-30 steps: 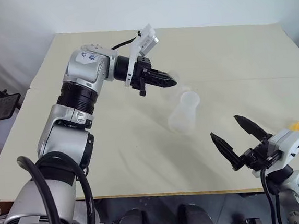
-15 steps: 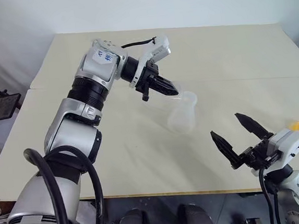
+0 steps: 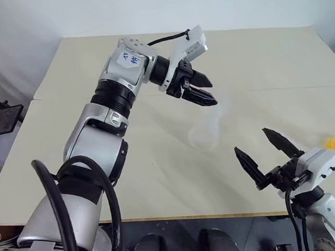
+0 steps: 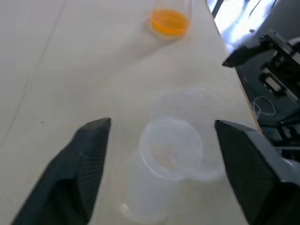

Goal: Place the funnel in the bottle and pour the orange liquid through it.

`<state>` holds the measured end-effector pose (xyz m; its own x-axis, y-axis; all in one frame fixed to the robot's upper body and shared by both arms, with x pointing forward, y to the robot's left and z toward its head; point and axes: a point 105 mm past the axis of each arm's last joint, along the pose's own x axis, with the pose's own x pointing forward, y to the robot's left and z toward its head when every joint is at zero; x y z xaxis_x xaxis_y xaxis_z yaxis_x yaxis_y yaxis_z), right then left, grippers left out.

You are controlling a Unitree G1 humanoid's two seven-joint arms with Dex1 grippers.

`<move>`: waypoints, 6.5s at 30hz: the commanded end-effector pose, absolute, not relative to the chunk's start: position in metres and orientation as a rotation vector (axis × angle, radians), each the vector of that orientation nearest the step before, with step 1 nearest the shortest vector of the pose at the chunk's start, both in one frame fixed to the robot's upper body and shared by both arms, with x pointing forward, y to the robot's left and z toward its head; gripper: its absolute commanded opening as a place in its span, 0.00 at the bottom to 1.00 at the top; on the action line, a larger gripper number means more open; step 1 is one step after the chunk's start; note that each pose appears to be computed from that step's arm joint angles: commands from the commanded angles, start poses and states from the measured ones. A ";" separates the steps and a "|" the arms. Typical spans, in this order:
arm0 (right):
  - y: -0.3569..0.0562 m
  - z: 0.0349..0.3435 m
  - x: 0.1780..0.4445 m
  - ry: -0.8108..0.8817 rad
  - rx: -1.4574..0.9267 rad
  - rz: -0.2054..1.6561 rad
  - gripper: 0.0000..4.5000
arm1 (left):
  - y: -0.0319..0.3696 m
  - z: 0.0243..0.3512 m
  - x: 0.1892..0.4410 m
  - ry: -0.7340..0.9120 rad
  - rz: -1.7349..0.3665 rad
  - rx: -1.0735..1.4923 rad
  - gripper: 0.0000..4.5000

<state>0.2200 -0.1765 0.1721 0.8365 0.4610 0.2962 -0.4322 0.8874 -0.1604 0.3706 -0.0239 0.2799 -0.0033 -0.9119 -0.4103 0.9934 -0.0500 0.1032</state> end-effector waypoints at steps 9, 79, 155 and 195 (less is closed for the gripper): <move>-0.182 0.184 0.221 -0.391 -0.109 0.453 1.00 | 0.018 0.292 0.360 -0.247 -1.677 0.252 0.99; -0.447 0.195 0.217 -0.213 0.023 -0.586 1.00 | 0.106 0.185 0.277 -0.250 -1.309 0.084 0.99; -0.191 0.268 0.337 -0.407 -0.907 0.217 0.62 | 0.093 0.179 0.269 -0.267 -1.249 0.040 1.00; -0.147 0.282 0.330 -0.699 -1.527 0.121 0.62 | 0.075 0.187 0.274 -0.343 -1.236 -0.034 1.00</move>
